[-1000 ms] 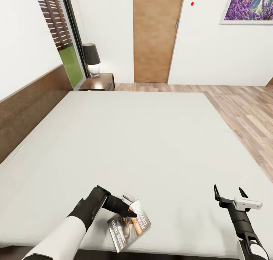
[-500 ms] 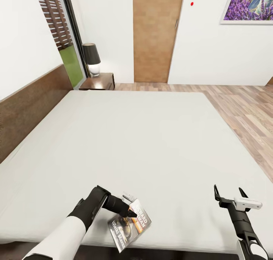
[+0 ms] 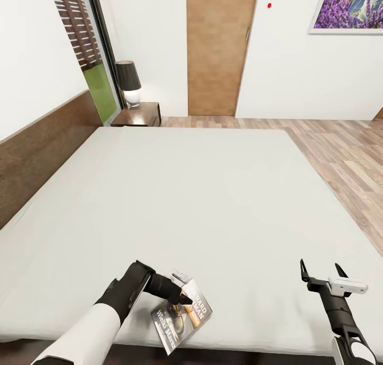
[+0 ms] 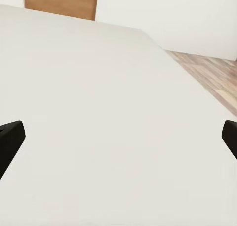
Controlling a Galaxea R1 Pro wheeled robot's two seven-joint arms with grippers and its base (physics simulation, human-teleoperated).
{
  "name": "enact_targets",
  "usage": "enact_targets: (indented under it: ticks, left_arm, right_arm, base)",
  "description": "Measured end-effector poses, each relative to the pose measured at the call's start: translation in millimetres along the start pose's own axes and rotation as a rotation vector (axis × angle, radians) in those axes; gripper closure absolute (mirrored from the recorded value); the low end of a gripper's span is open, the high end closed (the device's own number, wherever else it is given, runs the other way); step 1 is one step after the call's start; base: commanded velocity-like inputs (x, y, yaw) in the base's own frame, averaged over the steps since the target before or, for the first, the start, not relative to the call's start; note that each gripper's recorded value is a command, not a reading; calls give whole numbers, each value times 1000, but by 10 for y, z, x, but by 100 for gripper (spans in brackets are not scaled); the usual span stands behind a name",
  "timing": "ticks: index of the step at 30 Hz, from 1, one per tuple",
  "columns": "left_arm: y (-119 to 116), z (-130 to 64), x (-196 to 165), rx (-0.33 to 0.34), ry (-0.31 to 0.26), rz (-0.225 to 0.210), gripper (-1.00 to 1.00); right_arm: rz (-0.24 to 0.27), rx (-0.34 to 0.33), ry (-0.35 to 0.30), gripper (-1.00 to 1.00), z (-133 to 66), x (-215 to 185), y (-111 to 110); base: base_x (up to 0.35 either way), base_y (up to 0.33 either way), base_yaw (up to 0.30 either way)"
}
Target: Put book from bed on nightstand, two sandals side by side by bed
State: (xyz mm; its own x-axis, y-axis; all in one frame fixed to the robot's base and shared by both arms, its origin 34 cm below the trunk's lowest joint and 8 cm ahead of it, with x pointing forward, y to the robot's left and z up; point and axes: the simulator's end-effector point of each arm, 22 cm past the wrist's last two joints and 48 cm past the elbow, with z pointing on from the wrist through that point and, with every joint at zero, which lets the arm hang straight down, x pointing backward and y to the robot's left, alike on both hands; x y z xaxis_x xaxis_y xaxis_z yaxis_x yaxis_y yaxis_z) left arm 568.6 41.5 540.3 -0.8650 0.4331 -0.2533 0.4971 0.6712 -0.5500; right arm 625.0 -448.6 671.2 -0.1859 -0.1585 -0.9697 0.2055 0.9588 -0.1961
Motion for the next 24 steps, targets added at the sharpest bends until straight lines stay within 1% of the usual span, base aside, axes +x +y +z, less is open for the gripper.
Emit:
enact_targets:
  ticks: [24]
  left_arm:
    - [0,0,0,0,0,0,-100]
  right_arm:
    - [0,-1,0,-100,0,1,2]
  base:
    - [0,0,0]
